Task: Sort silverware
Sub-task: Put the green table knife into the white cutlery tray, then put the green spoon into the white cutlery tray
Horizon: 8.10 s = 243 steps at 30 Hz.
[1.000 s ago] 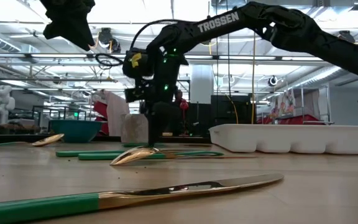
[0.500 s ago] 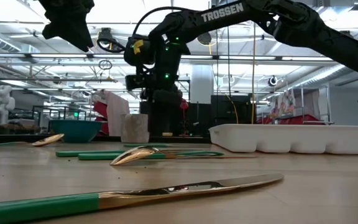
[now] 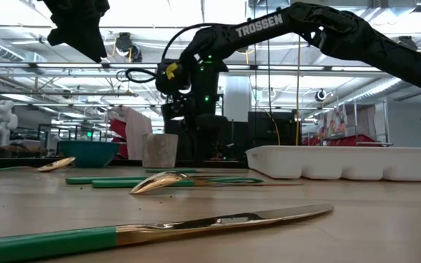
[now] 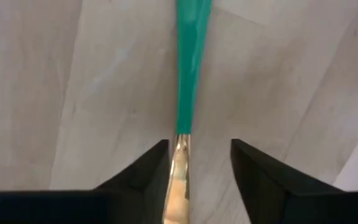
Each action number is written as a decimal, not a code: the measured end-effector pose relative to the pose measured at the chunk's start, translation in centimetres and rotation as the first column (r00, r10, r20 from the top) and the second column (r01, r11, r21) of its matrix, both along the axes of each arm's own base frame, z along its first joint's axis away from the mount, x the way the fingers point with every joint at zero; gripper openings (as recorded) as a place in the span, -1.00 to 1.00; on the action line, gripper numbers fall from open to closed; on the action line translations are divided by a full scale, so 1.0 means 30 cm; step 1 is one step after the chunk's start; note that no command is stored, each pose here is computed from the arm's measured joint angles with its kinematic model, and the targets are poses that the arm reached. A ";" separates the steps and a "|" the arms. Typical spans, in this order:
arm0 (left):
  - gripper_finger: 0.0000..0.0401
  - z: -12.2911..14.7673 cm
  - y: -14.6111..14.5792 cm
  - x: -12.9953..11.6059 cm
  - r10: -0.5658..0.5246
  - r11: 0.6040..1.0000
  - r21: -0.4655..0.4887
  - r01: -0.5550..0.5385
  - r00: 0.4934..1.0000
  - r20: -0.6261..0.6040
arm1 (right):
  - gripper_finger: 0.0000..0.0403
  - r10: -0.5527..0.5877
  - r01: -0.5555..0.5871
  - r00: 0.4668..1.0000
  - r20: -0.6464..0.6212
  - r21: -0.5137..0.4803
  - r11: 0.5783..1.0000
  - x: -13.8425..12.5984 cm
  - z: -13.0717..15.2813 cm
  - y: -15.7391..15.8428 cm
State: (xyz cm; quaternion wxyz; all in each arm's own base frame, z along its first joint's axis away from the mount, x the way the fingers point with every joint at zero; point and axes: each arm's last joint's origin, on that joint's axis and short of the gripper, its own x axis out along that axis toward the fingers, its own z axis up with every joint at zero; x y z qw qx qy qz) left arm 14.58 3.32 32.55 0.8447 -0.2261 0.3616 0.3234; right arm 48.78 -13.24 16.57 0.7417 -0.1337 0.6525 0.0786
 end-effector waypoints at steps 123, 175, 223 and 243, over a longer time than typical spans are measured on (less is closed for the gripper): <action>-0.39 -0.082 0.000 -0.004 -0.010 1.000 0.000 0.010 0.997 -0.074 | -1.00 0.553 -0.550 0.832 -0.047 -0.201 0.811 -0.519 0.720 0.254; -0.39 -0.067 0.010 0.011 0.062 0.996 0.066 -0.062 0.998 -0.008 | -1.00 0.911 -0.923 0.374 -0.175 0.020 0.383 -0.586 0.071 0.226; -0.39 -0.070 0.013 0.003 0.088 0.992 0.097 -0.084 0.996 -0.033 | -0.73 0.805 -0.798 0.592 -0.032 0.115 0.591 -0.629 -0.063 0.214; -0.39 -0.070 0.013 0.003 0.090 0.991 0.099 -0.086 0.995 -0.034 | -0.29 0.665 -0.666 0.746 -0.032 -0.007 0.746 -0.627 0.124 0.208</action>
